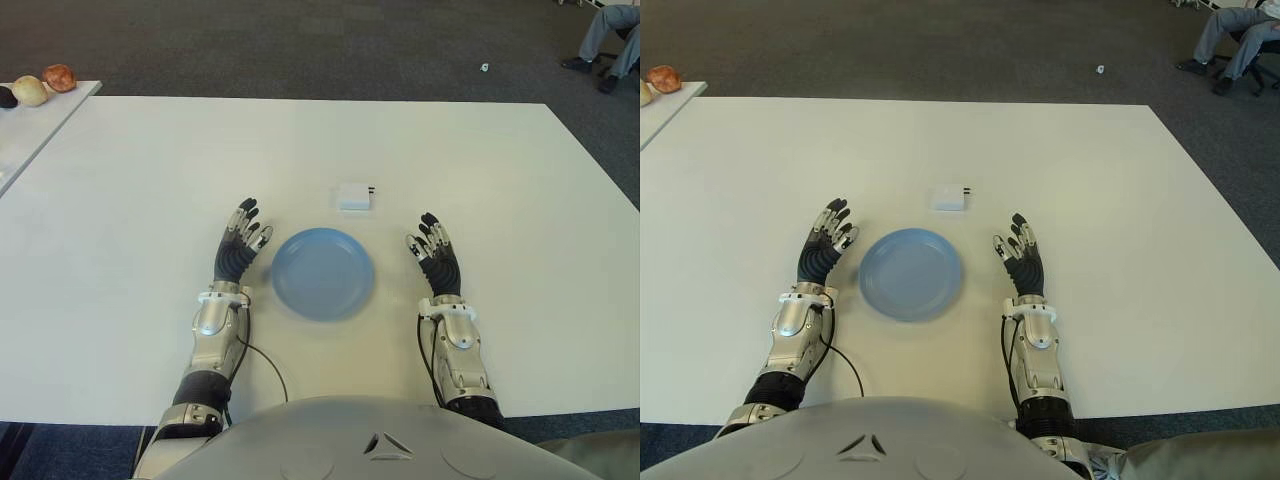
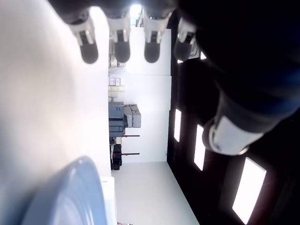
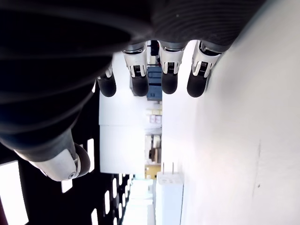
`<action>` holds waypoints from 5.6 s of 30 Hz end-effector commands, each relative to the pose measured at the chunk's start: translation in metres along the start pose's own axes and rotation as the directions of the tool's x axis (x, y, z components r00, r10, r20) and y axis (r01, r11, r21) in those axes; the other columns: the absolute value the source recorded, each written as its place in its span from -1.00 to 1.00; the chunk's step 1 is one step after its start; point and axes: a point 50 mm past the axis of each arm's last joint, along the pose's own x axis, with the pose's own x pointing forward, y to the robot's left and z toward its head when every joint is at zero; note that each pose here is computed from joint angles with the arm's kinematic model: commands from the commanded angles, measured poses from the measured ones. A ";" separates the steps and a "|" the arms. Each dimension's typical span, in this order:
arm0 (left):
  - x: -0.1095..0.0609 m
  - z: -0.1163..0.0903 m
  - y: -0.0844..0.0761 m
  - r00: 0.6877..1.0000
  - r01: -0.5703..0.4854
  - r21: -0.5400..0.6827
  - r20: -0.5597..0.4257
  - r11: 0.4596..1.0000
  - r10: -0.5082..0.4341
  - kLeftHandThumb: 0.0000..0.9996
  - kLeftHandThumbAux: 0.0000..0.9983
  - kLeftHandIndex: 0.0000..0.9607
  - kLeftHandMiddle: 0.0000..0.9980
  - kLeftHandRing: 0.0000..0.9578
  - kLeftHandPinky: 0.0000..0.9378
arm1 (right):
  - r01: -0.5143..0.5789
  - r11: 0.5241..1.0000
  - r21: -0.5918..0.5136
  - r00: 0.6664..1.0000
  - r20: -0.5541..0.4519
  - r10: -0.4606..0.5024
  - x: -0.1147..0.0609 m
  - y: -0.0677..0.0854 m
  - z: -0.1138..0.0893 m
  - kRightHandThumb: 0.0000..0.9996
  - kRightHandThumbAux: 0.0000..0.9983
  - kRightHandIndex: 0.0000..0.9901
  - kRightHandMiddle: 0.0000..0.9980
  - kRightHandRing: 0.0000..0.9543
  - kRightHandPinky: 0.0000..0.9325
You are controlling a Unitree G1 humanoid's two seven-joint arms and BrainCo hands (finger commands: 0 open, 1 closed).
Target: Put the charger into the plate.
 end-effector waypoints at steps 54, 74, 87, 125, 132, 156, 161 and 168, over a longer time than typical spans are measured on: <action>-0.055 -0.054 -0.026 0.955 -0.012 -0.048 -0.297 0.999 -0.003 -1.00 0.31 -0.96 -0.83 -0.85 -0.83 | -0.041 0.784 -0.620 0.963 0.184 0.196 0.111 0.019 0.113 -0.71 0.19 -1.00 -1.00 -1.00 -0.99; -0.060 -0.054 -0.036 0.955 -0.001 -0.057 -0.295 0.998 -0.016 -1.00 0.32 -0.94 -0.83 -0.84 -0.82 | -0.064 0.564 -0.824 0.926 0.162 0.342 0.117 0.017 0.083 -0.58 -0.08 -1.00 -1.00 -1.00 -1.00; -0.064 -0.054 -0.039 0.955 0.007 -0.066 -0.294 0.998 -0.026 -1.00 0.31 -0.94 -0.84 -0.85 -0.85 | -0.087 0.302 -0.949 0.892 0.060 0.447 0.121 0.010 0.051 -0.61 -0.19 -1.00 -1.00 -1.00 -1.00; -0.069 -0.058 -0.013 0.935 -0.151 -0.143 -0.342 0.978 0.094 -1.00 0.24 -0.89 -0.81 -0.83 -0.79 | -0.009 0.103 -0.995 0.801 0.054 0.597 0.126 0.031 0.053 -0.57 -0.26 -1.00 -1.00 -1.00 -1.00; -0.071 -0.060 -0.010 0.920 -0.230 -0.149 -0.355 0.962 0.165 -1.00 0.23 -0.87 -0.78 -0.81 -0.77 | -0.001 0.093 -0.996 0.799 0.055 0.599 0.127 0.030 0.056 -0.60 -0.24 -1.00 -1.00 -1.00 -1.00; -0.079 -0.059 -0.007 0.905 -0.277 -0.130 -0.367 0.952 0.214 -1.00 0.18 -0.85 -0.75 -0.78 -0.77 | -0.040 0.062 -0.997 0.777 0.008 0.630 0.124 0.037 0.050 -0.64 -0.11 -1.00 -1.00 -1.00 -1.00; -0.080 -0.058 -0.007 0.904 -0.282 -0.132 -0.370 0.950 0.217 -1.00 0.17 -0.85 -0.75 -0.79 -0.77 | -0.056 0.066 -0.996 0.768 -0.001 0.640 0.121 0.041 0.047 -0.71 -0.04 -1.00 -1.00 -1.00 -1.00; -0.081 -0.056 -0.007 0.904 -0.288 -0.140 -0.367 0.947 0.221 -1.00 0.17 -0.86 -0.76 -0.79 -0.78 | -0.110 0.055 -0.992 0.748 -0.046 0.662 0.116 0.045 0.038 -0.97 0.08 -1.00 -1.00 -1.00 -1.00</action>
